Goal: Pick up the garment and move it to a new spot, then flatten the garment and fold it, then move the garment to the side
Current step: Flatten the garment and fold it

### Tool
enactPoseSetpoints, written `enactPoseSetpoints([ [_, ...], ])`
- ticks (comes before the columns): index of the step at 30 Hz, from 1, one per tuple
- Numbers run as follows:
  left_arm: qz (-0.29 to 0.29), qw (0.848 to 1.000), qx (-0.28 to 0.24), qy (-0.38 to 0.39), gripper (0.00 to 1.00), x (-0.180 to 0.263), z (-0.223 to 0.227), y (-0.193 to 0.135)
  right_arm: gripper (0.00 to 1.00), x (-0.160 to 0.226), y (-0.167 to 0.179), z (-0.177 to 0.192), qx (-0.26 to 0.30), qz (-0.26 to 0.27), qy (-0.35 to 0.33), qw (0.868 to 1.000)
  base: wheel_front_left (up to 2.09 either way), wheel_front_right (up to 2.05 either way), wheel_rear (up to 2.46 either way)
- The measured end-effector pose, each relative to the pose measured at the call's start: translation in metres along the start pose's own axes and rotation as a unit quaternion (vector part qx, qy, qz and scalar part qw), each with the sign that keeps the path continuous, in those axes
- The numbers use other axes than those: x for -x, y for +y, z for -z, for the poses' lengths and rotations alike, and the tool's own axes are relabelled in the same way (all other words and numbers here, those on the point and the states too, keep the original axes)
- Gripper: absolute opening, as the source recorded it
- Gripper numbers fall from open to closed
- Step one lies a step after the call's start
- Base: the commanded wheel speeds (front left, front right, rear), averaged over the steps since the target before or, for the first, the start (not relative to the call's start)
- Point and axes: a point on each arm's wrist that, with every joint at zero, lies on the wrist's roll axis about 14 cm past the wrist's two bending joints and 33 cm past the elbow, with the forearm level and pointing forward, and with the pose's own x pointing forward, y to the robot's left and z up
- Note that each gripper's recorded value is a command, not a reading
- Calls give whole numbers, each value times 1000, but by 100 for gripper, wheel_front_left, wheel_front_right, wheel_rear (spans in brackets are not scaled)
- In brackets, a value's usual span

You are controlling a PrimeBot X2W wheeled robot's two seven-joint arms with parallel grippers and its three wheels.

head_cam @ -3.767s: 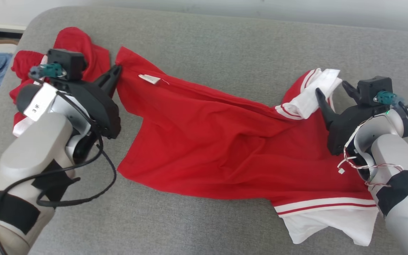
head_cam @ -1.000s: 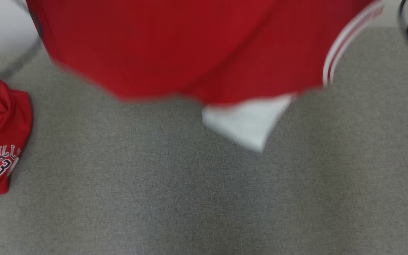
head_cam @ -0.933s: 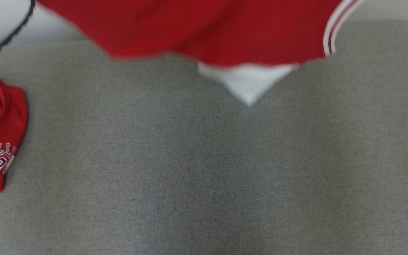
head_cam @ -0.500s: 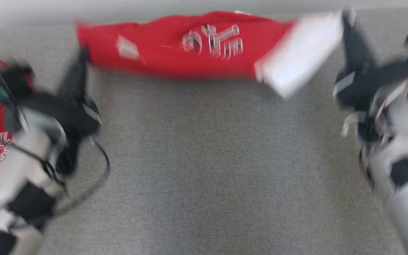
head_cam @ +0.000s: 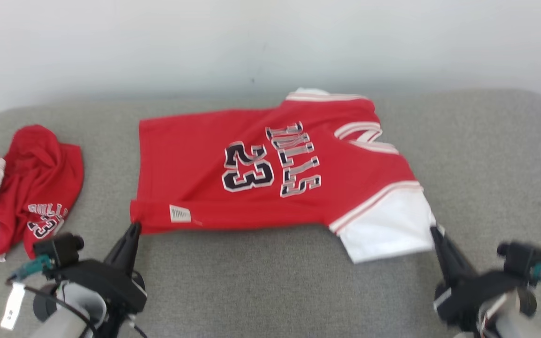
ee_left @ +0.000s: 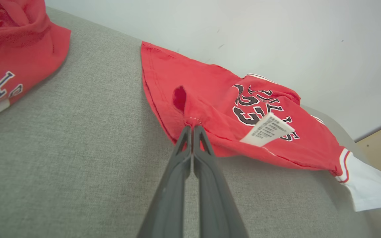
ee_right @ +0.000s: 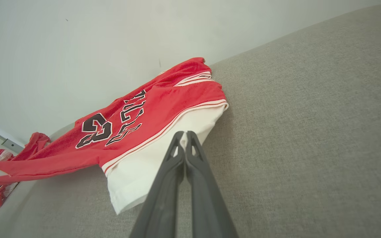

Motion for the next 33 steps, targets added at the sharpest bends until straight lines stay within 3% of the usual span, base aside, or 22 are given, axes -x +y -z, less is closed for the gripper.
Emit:
enactPoseSetpoints([
  [8,-13,1000,0,25,0,53,39,2,0,67,-3,41,57,2,60,997,0,0,0],
  [13,-1,997,-58,47,0,67,57,-7,0,83,-15,28,104,17,49,993,0,0,0],
  [17,19,994,-93,53,0,71,63,-19,0,97,-22,31,112,33,57,992,0,0,0],
  [26,5,994,-93,60,0,82,71,-12,0,104,-27,34,124,49,77,988,0,0,0],
  [27,0,994,-91,60,21,82,71,-10,0,103,-25,35,124,46,79,988,0,0,0],
  [28,-5,994,-87,61,99,82,71,-8,0,101,-23,34,123,45,78,988,0,0,0],
  [33,-8,995,-80,58,100,81,69,-9,0,97,-18,32,124,41,80,988,0,0,0],
])
